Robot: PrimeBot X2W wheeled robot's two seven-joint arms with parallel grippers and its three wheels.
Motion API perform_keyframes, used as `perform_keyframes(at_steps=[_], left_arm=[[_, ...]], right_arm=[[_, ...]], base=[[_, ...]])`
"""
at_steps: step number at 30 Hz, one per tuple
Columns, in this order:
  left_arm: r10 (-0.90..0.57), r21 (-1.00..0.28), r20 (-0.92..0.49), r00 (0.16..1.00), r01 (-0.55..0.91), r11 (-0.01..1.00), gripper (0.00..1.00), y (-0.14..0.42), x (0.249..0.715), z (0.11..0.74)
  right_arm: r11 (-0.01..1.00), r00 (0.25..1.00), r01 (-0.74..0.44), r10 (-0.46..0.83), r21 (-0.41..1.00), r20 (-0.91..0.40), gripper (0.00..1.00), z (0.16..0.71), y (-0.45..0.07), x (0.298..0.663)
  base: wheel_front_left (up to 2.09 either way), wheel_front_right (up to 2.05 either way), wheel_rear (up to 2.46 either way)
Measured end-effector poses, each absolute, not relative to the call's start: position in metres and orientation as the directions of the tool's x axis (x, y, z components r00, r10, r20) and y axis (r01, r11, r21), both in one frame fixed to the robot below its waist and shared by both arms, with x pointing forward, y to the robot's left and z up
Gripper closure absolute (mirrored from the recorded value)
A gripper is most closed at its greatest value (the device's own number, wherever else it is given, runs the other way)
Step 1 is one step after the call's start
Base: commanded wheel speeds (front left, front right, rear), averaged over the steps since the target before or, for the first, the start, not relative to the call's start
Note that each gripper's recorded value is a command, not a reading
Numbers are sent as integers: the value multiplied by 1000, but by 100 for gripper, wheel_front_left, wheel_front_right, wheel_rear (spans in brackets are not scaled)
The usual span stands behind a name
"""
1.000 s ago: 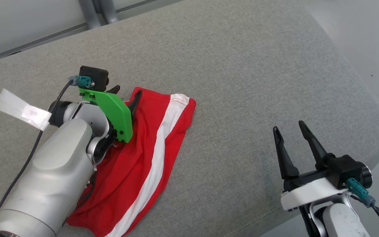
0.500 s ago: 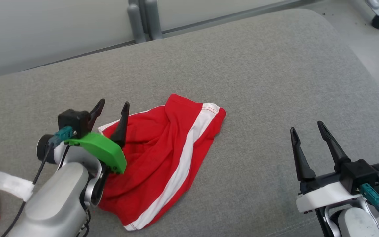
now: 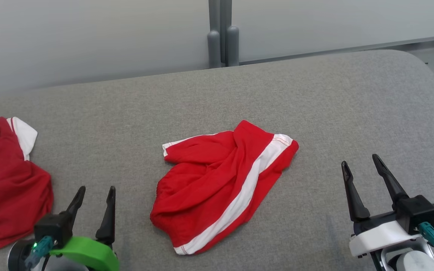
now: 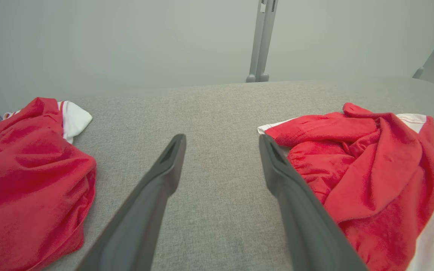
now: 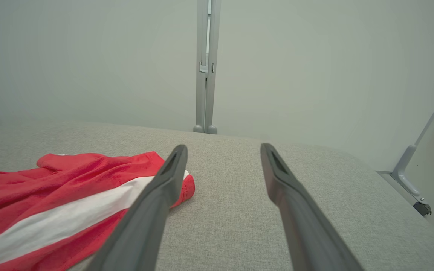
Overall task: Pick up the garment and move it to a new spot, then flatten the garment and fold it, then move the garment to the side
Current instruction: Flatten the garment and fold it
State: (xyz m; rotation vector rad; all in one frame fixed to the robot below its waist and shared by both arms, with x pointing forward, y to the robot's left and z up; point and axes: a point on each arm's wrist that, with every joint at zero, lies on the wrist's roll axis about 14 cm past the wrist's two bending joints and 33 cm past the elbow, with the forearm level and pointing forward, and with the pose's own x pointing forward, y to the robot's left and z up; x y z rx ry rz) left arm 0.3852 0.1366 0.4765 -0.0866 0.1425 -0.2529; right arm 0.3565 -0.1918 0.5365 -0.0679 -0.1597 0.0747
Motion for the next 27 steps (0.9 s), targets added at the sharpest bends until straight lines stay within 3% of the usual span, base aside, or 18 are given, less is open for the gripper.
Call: perform_keyframes(at_steps=[9, 27], left_arm=[[-101, -109, -59, 993, 95, 990, 0, 190, 340, 488], [-88, -97, -63, 994, 82, 992, 0, 209, 304, 470]], right_arm=[[992, 983, -106, 116, -72, 145, 0, 532, -181, 352], [996, 991, -81, 85, -45, 101, 0, 517, -189, 338]], base=[[0, 0, 0], [0, 0, 0]])
